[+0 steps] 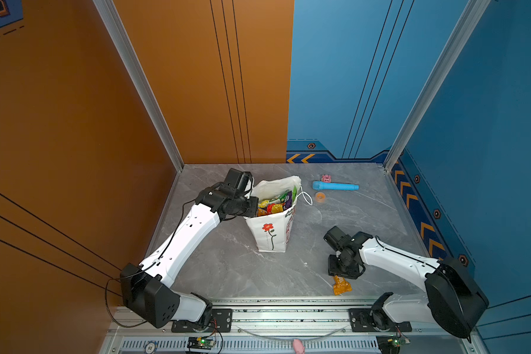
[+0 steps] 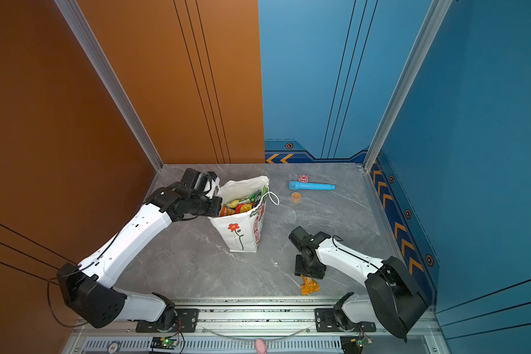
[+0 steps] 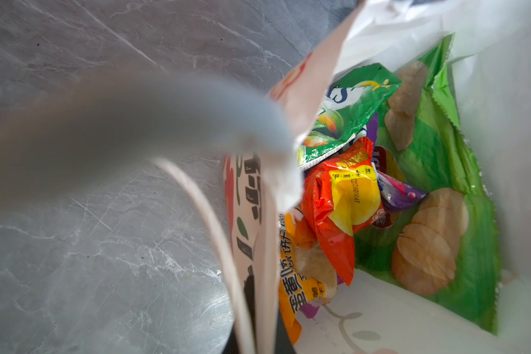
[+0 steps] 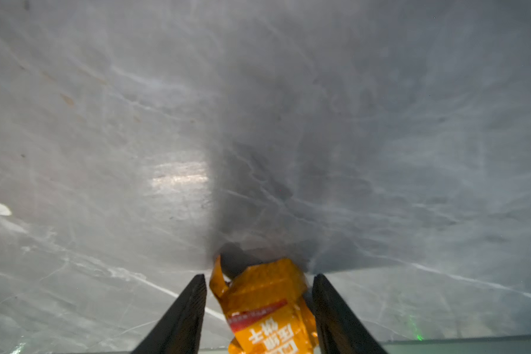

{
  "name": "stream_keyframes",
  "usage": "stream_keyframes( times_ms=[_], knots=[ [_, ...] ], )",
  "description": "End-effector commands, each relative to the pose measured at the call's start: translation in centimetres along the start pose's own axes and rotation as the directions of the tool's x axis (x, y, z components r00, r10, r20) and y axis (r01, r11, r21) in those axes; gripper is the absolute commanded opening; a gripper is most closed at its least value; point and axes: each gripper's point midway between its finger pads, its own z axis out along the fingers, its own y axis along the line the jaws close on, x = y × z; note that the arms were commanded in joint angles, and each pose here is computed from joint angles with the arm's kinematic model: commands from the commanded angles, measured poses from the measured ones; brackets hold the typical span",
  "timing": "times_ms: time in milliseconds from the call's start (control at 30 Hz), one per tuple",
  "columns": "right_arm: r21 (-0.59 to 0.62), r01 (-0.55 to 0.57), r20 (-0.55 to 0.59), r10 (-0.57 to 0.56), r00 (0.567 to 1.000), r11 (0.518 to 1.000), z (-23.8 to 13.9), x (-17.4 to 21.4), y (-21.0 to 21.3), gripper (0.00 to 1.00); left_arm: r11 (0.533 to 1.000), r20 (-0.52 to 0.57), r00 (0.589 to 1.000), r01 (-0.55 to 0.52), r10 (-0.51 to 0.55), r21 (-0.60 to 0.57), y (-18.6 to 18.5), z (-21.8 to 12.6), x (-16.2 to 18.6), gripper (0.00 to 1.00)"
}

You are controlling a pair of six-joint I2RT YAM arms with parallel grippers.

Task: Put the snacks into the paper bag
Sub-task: 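Pinch the small orange packet with the right gripper and lift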

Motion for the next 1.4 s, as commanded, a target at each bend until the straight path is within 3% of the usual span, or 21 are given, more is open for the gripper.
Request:
stream_keyframes(
  times_ms=[0, 267, 800, 1067, 1367],
  knots=[
    [0.004, -0.001, -0.019, 0.001, 1.0, 1.0, 0.8, 0.4, 0.2, 0.51, 1.0, 0.132, 0.991, -0.027, 0.027, -0.003, -0.3, -1.5, -2.7, 0.0],
    [-0.006, 0.008, 0.009, -0.008, 1.0, 1.0, 0.3, 0.0, 0.9, 0.36, 1.0, 0.13, 0.991, -0.029, 0.029, -0.006, -0.3, -1.5, -2.7, 0.0],
    [-0.021, 0.004, 0.083, -0.003, 0.997, 1.0, -2.6, -2.4, 1.4, 0.34, 1.0, 0.131, 0.991, -0.029, 0.03, -0.005, -0.3, -1.5, -2.7, 0.0],
    [-0.17, -0.004, 0.28, 0.053, 0.959, 0.985, -11.5, -8.2, 3.9, 0.35, 1.0, 0.129, 0.991, -0.028, 0.029, -0.006, -0.3, -1.4, -2.7, 0.0],
    [-0.341, 0.096, 0.53, 0.107, 0.841, 0.935, -24.7, -14.2, 8.5, 0.33, 1.0, 0.133, 0.991, -0.03, 0.031, -0.007, -0.3, -1.5, -2.8, 0.0]
  ],
)
